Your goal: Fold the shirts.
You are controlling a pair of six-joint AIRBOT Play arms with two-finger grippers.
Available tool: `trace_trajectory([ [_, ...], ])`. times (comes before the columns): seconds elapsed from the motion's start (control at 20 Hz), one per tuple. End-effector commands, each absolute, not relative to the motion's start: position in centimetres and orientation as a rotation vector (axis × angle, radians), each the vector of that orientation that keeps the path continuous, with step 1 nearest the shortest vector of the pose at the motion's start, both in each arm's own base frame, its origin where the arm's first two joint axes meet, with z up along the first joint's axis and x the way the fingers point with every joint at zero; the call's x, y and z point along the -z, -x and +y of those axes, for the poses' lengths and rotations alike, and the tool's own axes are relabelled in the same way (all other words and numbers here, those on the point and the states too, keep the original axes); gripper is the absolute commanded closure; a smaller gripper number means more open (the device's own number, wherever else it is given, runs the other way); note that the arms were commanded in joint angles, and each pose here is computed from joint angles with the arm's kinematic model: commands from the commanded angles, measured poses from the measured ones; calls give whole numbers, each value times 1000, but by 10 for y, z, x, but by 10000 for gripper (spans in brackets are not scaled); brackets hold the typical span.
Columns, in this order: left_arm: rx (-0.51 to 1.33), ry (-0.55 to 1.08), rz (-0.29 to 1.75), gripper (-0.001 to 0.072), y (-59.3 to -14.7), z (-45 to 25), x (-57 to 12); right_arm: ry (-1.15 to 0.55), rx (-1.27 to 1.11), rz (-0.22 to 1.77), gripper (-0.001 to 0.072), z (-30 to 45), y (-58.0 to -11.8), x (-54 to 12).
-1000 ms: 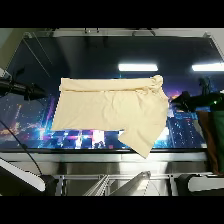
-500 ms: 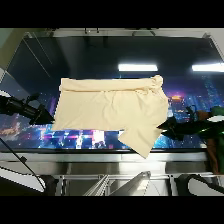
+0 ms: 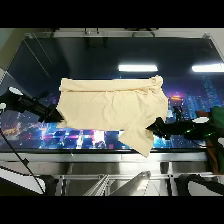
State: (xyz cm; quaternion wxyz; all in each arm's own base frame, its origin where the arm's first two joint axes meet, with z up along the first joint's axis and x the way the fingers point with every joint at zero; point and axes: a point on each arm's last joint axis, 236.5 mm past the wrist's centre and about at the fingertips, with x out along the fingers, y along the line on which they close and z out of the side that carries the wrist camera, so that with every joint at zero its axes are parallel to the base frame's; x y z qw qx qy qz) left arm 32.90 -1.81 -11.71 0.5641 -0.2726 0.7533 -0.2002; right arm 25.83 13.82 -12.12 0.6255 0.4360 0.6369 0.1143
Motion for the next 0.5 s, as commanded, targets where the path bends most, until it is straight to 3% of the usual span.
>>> trace_trajectory([
  [0.0, 550, 572, 1772, 461, -332, -17, 90, -1008, -288, 1463, 449, 144, -257, 118],
  [0.35, 406, 603, 1585, 412, -348, 46, 44, -981, -291, 1473, 448, 142, -254, 120],
  [0.4, 394, 621, 1592, 332, -348, 49, 47, -982, -291, 1473, 449, 142, -254, 120],
  [0.45, 380, 631, 1611, 45, -346, 50, 53, -983, -291, 1473, 449, 142, -254, 120],
])
